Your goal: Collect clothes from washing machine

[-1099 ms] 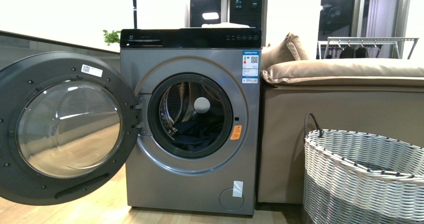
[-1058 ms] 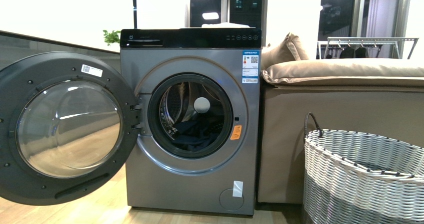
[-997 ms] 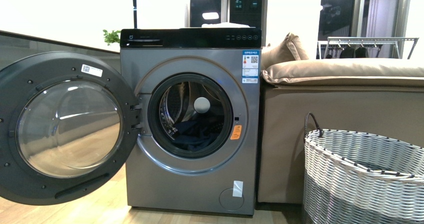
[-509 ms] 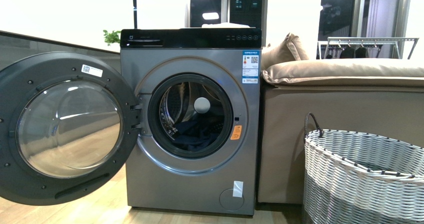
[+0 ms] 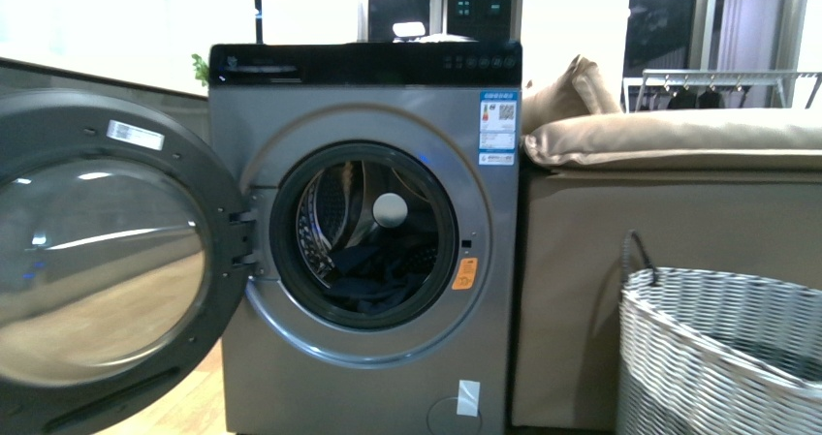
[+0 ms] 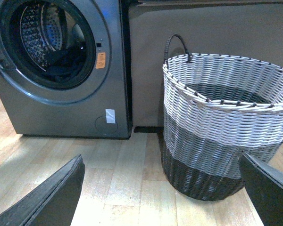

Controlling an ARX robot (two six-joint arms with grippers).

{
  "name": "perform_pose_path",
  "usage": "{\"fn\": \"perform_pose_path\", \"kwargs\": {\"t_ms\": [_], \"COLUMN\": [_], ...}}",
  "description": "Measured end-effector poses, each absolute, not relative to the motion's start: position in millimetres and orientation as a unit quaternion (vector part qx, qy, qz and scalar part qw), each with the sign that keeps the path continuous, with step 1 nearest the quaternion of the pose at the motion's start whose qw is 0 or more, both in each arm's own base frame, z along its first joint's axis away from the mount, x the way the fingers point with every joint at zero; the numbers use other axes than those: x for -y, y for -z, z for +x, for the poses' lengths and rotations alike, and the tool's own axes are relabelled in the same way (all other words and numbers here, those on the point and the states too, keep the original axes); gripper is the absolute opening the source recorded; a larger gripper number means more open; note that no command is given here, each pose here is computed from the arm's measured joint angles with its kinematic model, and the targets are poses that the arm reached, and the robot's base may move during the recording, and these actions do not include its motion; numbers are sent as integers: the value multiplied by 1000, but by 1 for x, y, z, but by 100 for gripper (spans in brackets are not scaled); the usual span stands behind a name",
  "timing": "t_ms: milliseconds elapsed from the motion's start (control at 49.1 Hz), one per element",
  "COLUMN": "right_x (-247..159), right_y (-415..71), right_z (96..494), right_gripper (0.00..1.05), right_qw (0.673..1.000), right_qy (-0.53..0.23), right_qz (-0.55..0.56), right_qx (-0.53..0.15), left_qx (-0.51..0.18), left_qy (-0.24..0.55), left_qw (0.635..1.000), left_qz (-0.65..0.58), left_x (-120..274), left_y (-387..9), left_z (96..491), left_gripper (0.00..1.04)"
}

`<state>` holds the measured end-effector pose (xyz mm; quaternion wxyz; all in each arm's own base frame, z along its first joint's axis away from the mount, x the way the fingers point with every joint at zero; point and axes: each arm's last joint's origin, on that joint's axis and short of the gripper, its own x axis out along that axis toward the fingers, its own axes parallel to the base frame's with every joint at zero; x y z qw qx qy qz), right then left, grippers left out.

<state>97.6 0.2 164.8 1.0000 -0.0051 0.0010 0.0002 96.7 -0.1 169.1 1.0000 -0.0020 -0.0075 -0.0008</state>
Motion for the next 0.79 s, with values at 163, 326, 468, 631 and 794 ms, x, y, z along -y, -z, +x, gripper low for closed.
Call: {"fn": "perform_pose_path", "kwargs": {"t_ms": [163, 326, 468, 631, 794], "right_x": [0, 0, 0, 0, 0], "right_y": [-165, -165, -165, -165, -165], "right_z": [98, 98, 98, 98, 98], "right_gripper": [97, 97, 97, 97, 97], "right_qw": [1000, 1000, 1000, 1000, 1000], "right_qy": [1, 0, -1, -1, -1], "right_qz": [-5, -5, -5, -5, -5], "right_qx": [-1, -1, -1, 0, -1], "left_qx": [7, 7, 8, 8, 7], "left_qy": [1, 1, 1, -1, 0], "left_qw": [1000, 1000, 1000, 1000, 1000], "left_qz": [-2, -2, -2, -2, -2], "left_x": [0, 0, 0, 0, 0], "left_y": [-169, -169, -169, -169, -169], "left_z": [97, 97, 97, 97, 97], "left_gripper": [98, 98, 98, 98, 98]}}
